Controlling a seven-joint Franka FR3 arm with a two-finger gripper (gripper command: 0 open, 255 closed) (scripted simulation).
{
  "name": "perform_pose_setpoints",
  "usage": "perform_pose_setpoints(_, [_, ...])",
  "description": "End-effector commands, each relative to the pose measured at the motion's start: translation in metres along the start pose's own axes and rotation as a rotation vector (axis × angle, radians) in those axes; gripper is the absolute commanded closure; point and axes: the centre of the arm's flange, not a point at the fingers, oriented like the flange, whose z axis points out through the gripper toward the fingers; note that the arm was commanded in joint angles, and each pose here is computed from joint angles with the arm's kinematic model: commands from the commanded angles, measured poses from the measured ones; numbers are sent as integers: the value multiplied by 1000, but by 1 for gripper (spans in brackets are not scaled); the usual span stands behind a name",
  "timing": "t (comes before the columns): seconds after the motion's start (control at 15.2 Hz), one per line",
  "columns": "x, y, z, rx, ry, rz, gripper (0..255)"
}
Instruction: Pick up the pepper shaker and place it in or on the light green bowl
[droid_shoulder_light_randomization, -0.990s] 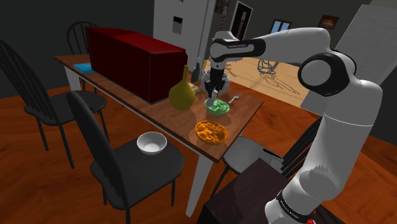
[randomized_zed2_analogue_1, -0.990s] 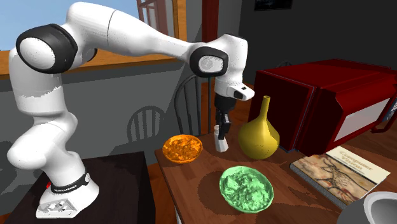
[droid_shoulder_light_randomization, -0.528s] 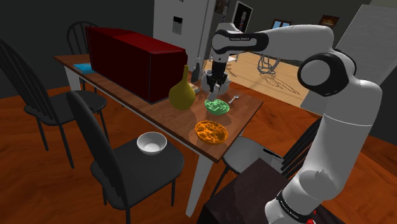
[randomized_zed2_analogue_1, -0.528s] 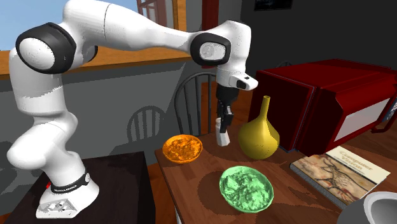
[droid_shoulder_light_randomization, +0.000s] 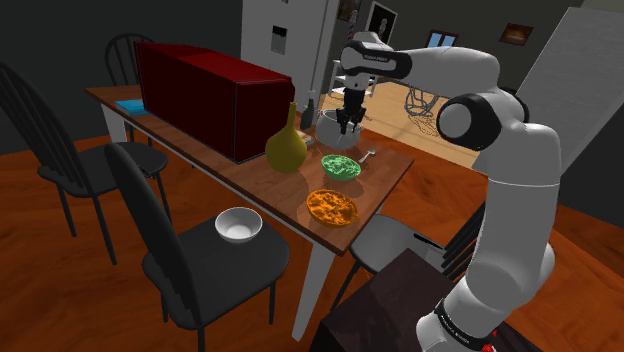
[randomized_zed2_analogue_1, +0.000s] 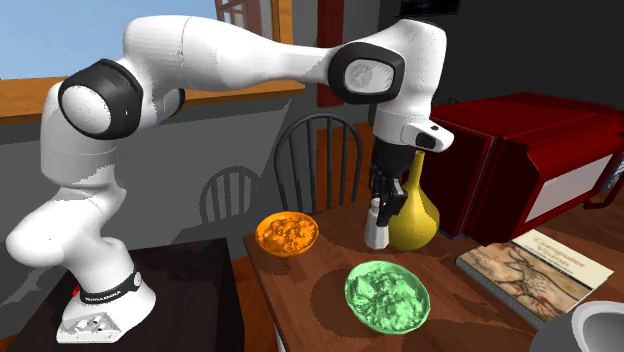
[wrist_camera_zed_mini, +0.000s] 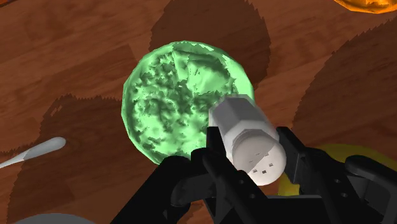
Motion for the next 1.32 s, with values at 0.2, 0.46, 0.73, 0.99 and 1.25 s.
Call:
perform_pose_setpoints(0.2, [26, 48, -2, 0, 0, -1, 255])
perform_pose_setpoints(0.46, [28, 47, 19, 0, 0, -1, 255])
perform_pose_setpoints(0.73, [30, 46, 40, 0, 0, -1, 255])
perform_pose_setpoints(0.99, [31, 45, 61, 0, 0, -1, 255])
perform_pose_setpoints(1.25, [33, 44, 82, 0, 0, -1, 255])
